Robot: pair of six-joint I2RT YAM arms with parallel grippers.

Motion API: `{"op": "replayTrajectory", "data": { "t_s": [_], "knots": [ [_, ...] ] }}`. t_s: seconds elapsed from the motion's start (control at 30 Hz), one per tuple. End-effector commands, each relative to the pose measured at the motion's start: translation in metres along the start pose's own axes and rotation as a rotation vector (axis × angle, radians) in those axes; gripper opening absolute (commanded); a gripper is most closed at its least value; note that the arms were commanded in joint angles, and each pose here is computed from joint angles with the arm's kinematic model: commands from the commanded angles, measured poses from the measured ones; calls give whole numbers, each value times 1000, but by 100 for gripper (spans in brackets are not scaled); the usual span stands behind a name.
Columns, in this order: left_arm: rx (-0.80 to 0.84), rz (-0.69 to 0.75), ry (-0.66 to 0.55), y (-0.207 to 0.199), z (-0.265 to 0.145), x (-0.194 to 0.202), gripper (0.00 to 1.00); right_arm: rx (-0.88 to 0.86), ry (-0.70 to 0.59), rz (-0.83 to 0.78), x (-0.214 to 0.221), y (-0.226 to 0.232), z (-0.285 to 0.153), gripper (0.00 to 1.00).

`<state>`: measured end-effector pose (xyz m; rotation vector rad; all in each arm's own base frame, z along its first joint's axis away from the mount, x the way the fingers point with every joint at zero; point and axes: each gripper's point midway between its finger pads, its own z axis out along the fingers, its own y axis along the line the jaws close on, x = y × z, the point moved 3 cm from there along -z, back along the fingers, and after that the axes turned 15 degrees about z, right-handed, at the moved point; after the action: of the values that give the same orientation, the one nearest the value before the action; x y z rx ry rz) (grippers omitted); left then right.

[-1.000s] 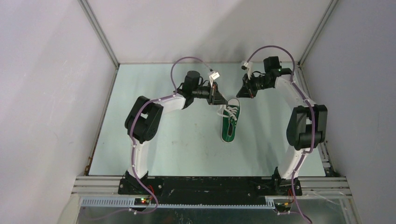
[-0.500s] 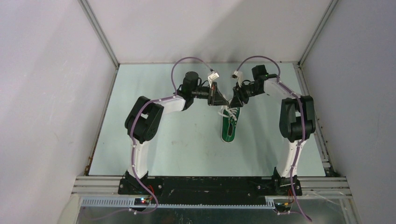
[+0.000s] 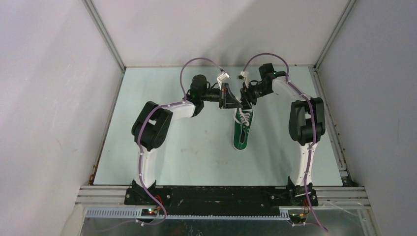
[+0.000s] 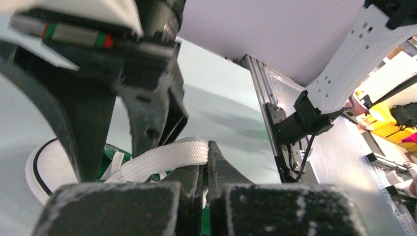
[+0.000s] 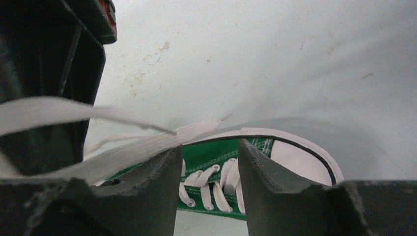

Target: Tie the shoes

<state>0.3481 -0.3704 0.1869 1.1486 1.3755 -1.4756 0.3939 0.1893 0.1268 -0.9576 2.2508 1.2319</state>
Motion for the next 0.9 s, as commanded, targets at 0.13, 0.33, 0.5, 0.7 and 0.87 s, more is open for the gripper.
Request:
{"op": "replayTrajectory", "data": {
  "t_s": [0.13, 0.33, 0.5, 0.7, 0.87],
  "knots": [
    [30, 26, -60, -1, -2, -12, 1, -96, 11, -17, -9, 14, 8, 18],
    [11, 11, -58, 2, -8, -10, 1, -77, -48, 39, -12, 12, -16, 0],
    [-18, 2, -40, 7, -12, -6, 0, -22, -105, 62, -10, 20, -49, 0],
    [32, 46, 31, -2, 1, 11, 0, 50, -178, 144, 10, 41, -74, 0],
    [136, 132, 97, -15, 32, 16, 0, 187, -270, 163, 19, 51, -102, 1]
  ]
}}
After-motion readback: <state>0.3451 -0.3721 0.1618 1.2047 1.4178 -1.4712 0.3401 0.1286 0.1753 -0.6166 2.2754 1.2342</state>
